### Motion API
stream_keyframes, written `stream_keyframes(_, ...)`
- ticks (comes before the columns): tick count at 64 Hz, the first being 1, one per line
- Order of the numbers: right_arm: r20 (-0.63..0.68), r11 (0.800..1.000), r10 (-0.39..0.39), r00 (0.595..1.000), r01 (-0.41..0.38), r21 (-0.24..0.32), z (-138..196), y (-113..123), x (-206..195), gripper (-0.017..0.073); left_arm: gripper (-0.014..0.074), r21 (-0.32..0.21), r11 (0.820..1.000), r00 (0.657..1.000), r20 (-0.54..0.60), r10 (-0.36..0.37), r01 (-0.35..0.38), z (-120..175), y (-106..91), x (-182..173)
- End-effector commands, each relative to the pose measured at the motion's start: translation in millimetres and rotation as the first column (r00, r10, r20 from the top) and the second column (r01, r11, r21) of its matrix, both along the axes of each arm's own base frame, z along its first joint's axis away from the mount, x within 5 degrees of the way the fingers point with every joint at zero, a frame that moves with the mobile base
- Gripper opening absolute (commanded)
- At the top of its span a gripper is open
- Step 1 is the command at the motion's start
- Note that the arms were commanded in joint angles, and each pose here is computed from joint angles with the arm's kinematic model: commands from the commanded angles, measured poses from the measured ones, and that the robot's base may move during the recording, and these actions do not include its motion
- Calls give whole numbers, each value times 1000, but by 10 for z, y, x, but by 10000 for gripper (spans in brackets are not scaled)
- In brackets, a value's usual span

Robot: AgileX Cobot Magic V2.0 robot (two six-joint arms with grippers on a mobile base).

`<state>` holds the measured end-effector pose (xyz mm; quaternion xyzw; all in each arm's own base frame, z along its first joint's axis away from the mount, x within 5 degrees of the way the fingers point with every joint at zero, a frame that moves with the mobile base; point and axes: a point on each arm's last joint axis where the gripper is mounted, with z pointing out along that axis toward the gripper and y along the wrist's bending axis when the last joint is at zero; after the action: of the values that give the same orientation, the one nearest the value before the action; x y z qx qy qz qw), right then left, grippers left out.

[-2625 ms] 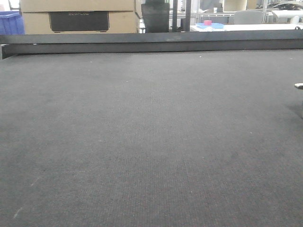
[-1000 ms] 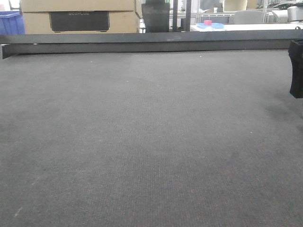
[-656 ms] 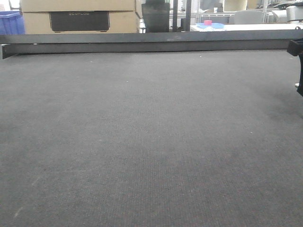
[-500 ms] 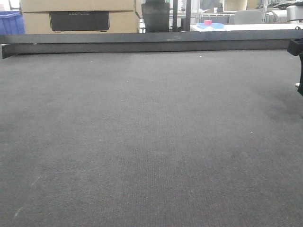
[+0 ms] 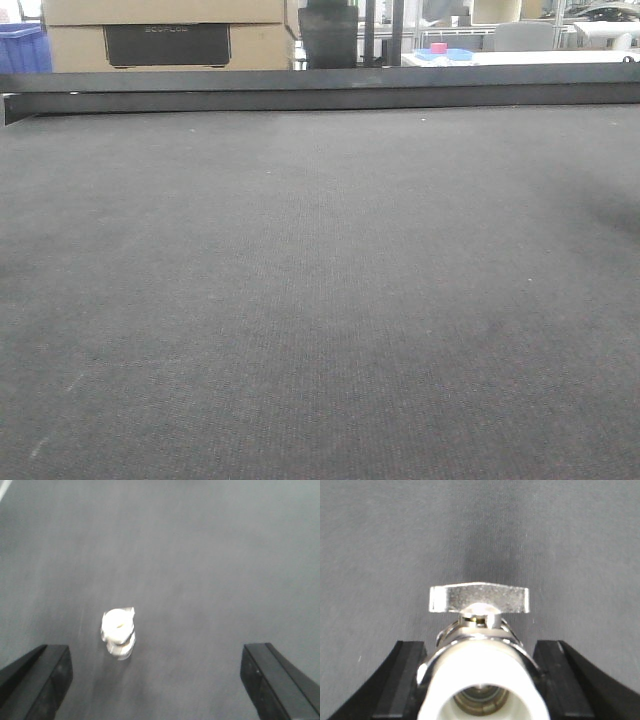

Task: Place valve from conveyor to right shelf box
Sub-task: 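Close the left gripper on the other valve and lift it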

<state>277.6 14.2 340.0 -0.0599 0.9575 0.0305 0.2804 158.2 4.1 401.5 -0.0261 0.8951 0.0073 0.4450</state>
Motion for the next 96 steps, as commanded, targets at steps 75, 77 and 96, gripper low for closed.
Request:
stream_keyframes(75, 104, 999, -2, 995, -1, 33, 141, 8, -409, -154, 582, -9, 992, 803, -587, -104, 122, -1452, 551, 1887)
stream_keyframes(77, 104, 999, -2, 995, -1, 33, 141, 8, -409, -154, 582, -13, 993, 797, -595, -104, 120, -1481, 553, 1896)
stream_keyframes(96, 104, 999, -2, 995, -1, 33, 141, 8, -409, -154, 582, -30, 994, 771, -628, -101, 105, -1630, 561, 1941)
